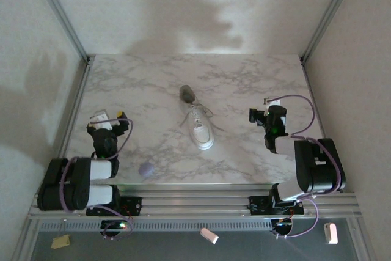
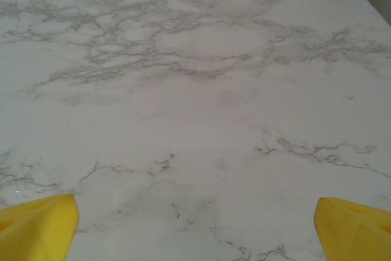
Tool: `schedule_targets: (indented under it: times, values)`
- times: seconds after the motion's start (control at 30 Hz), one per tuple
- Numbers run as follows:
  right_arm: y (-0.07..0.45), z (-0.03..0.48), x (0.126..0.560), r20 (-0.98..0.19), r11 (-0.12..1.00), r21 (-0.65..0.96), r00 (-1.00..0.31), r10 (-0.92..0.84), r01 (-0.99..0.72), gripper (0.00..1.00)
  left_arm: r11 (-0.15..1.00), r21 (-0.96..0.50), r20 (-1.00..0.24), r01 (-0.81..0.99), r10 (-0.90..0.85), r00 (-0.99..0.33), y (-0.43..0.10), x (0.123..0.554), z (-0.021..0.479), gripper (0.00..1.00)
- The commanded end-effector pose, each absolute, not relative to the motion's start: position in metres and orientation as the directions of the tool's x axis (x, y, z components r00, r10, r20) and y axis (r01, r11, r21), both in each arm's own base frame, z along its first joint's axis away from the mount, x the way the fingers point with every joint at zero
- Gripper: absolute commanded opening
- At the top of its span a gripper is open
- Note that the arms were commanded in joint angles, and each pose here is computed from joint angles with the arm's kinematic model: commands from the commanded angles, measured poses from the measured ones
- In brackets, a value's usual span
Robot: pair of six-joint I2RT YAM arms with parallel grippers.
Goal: Tie the shoes
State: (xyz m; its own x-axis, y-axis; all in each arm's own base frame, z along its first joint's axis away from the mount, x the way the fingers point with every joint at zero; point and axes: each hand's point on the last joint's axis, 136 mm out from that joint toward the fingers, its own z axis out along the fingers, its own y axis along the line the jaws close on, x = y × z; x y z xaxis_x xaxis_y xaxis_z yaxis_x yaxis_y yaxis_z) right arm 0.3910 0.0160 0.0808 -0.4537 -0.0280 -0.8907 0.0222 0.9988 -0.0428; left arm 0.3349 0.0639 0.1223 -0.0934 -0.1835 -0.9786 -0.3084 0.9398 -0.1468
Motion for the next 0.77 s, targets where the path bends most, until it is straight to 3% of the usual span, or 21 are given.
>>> schedule_targets:
  times: [0.0,0.17,0.73]
  values:
    - [0.018,0.086,0.396,-0.92,1.0,0.028,-0.391,0.023,-0.006,0.99,0.961,-0.201,-0.978,-0.192,-0.208,-0.013,0.051,0.361,0.139,1.0]
    - [0.019,0.084,0.394,-0.923,0.999,0.027,-0.384,0.018,-0.019,0.99,0.96,-0.153,-0.983,-0.236,-0.172,-0.064,0.049,0.371,0.131,1.0]
    - [0.019,0.084,0.395,-0.923,0.999,0.027,-0.383,0.017,-0.019,0.99,0.961,-0.143,-0.985,-0.238,-0.16,-0.057,0.047,0.37,0.132,1.0]
